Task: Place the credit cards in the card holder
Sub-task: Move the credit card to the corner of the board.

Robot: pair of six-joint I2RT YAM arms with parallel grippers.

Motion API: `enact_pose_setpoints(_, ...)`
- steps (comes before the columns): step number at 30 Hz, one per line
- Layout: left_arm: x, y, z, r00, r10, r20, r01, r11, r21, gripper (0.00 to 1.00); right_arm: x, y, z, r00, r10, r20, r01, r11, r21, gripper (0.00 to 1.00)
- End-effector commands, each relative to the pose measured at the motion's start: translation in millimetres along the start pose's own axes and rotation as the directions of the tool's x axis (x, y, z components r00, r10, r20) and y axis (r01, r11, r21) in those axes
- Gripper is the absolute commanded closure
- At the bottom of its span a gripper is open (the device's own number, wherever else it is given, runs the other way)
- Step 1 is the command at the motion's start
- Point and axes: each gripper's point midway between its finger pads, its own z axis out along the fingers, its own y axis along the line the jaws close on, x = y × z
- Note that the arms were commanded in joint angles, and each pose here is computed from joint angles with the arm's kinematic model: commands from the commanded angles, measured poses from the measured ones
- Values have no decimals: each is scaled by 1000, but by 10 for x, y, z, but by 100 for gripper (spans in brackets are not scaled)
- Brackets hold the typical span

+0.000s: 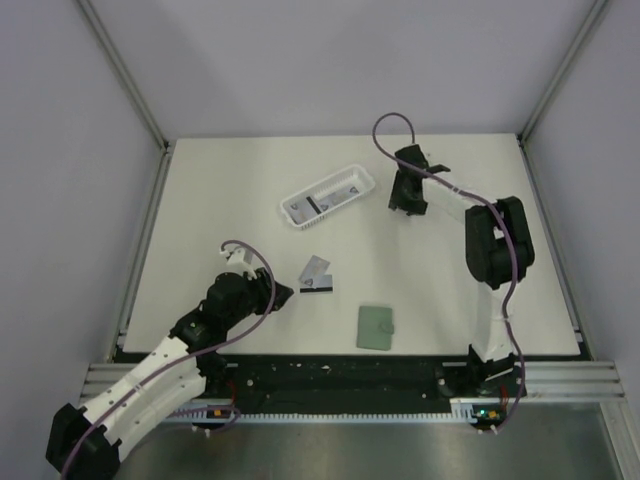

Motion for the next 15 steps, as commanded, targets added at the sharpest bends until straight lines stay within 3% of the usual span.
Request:
enact_pose_setpoints(1, -101, -119, -19, 1000, 6, 26, -7, 999, 41, 60, -894, -112, -188, 966, 174, 190, -172, 985, -27, 50)
enact_pose_setpoints(4, -120, -113, -27, 999, 5, 33, -6, 999, 36, 60, -1115, -268, -110, 954, 198, 226, -211, 977, 35, 50)
enact_pose_setpoints(9, -121, -111, -20, 999, 16, 28, -17, 999, 30, 60, -1264, -358, 158, 961, 206, 186, -230, 966, 116, 49)
enact_pose_setpoints(15, -133, -100, -18, 999, 29, 24, -30, 999, 18, 60, -1194, -486, 452, 970, 195, 148, -222, 954, 202, 49)
